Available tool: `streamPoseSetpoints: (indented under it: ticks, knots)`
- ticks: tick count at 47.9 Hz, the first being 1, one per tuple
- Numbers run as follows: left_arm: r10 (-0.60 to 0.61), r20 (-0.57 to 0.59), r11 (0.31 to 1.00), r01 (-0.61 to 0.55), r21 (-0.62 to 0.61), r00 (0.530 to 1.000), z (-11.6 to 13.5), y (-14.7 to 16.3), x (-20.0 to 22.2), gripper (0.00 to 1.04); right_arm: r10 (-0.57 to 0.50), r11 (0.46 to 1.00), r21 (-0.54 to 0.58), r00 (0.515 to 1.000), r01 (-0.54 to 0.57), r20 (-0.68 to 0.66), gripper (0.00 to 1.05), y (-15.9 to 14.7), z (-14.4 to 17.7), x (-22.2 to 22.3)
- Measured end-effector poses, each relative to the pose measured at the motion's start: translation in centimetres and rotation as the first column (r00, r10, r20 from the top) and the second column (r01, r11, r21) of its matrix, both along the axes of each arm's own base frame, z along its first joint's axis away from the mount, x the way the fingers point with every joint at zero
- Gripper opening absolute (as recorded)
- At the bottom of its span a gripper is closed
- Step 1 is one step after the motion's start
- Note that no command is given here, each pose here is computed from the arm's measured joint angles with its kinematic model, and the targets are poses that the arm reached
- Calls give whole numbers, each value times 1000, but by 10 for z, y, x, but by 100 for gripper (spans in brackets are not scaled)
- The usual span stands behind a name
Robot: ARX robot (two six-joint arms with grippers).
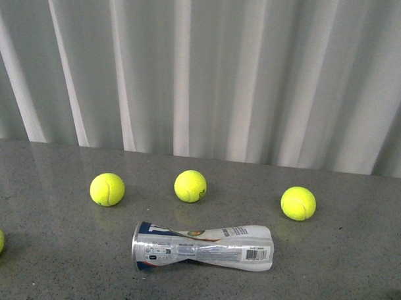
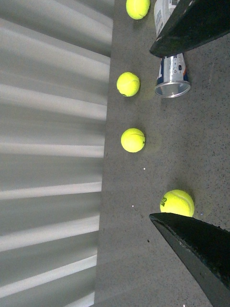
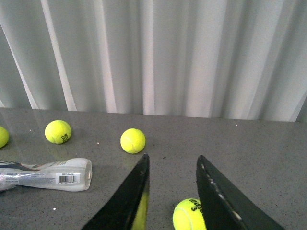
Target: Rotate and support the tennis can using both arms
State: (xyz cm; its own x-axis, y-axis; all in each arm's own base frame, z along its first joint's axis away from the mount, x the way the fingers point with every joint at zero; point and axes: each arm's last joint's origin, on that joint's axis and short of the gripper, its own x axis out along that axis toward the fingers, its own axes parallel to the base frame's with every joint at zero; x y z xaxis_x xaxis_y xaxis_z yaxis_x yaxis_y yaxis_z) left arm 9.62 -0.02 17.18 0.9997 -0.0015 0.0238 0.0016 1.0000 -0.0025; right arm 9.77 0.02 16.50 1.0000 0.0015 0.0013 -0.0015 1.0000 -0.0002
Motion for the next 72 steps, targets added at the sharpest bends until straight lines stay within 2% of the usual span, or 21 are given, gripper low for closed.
streamPoseSetpoints:
  ticks: [2, 8, 13, 15, 18, 44, 47, 49, 51, 57, 60, 61, 64, 67, 70, 72]
  knots:
    - [0, 0, 1000, 0, 0, 1000, 0, 0, 0, 98, -1, 1000, 0, 1000, 1, 0, 46, 0, 0, 0]
    - [0, 0, 1000, 0, 0, 1000, 0, 0, 0, 98, 0, 1000, 0, 1000, 0, 0, 69, 0, 0, 0]
    - [0, 0, 1000, 0, 0, 1000, 0, 0, 0, 98, 0, 1000, 0, 1000, 0, 0, 94, 0, 0, 0]
    - [0, 0, 1000, 0, 0, 1000, 0, 0, 0, 98, -1, 1000, 1, 1000, 1, 0, 100, 0, 0, 0]
    - [0, 0, 1000, 0, 0, 1000, 0, 0, 0, 98, -1, 1000, 0, 1000, 1, 0, 97, 0, 0, 0]
    - [0, 0, 1000, 0, 0, 1000, 0, 0, 0, 98, -1, 1000, 0, 1000, 1, 0, 97, 0, 0, 0]
    - [-26, -94, 998, 22, -52, 995, -2, -1, 1, 98, -1, 1000, 0, 1000, 1, 0, 97, 0, 0, 0]
    - [-124, -329, 981, 65, -185, 936, -1, -3, 4, 98, -1, 1000, 0, 1000, 1, 0, 97, 0, 0, 0]
    - [-190, -419, 961, 82, -263, 888, 4, -4, 14, 98, 2, 1000, 0, 1000, -2, 0, 97, 0, 0, 0]
    - [-344, -389, 911, 204, -358, 855, 32, -2, 56, 98, 2, 1000, 0, 1000, -2, 0, 97, 0, 0, 0]
    - [-397, -390, 892, 250, -376, 831, 42, 3, 94, 98, 1, 1000, 0, 1000, -1, 0, 97, 0, 0, 0]
    - [-425, -422, 880, 255, -401, 801, 40, 5, 108, 98, 1, 1000, 0, 1000, -1, 0, 97, 0, 0, 0]
    - [-473, -459, 856, 271, -439, 752, 33, 7, 130, 98, 1, 1000, 0, 1000, -1, 0, 97, 0, 0, 0]
    - [-522, -527, 828, 251, -501, 670, 8, 8, 162, 98, 1, 1000, 0, 1000, -1, 0, 97, 0, 0, 0]
    - [-547, -556, 815, 247, -524, 626, -8, 6, 184, 98, 2, 1000, 0, 1000, -2, 0, 97, 0, 0, 0]
    - [-556, -562, 811, 251, -529, 613, -15, 6, 196, 98, 2, 1000, 0, 1000, -2, 0, 97, 0, 0, 0]
